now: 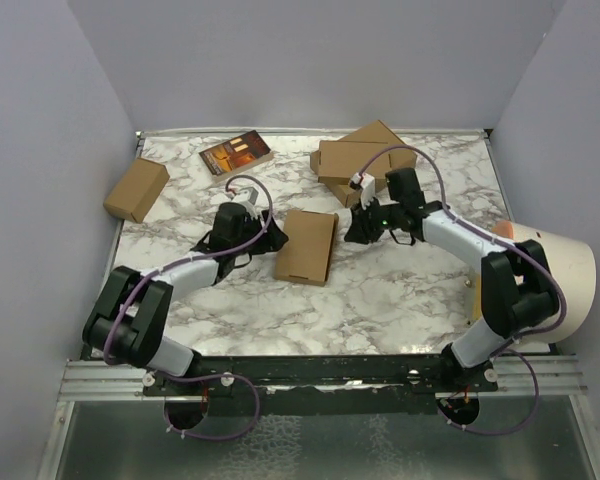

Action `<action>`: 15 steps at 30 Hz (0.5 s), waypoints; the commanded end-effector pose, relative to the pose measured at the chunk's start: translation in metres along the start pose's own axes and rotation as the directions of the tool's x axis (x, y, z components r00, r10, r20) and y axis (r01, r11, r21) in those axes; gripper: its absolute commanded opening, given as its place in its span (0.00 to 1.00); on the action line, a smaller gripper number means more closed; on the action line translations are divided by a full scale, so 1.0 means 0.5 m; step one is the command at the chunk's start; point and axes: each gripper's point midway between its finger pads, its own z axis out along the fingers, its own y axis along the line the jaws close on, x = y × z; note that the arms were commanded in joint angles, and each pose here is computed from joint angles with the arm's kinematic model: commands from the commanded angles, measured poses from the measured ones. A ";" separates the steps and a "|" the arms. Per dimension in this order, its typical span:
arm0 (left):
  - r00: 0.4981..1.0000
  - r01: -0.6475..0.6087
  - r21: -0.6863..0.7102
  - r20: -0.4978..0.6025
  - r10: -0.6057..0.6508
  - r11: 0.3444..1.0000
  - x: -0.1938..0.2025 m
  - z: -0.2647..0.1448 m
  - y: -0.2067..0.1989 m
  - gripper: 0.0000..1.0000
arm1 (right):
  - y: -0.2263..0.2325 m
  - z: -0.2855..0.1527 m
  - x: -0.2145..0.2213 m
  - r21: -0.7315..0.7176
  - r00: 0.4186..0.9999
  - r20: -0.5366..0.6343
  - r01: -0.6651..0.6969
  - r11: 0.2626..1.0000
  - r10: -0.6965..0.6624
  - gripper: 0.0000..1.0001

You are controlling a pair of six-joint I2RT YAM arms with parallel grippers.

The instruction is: Fold the paper box

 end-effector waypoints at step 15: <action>0.969 -0.114 0.067 -0.211 0.126 0.991 0.008 0.148 0.035 0.37 | -0.124 0.055 -0.205 0.089 0.807 0.083 0.578 0.811 -0.584 0.02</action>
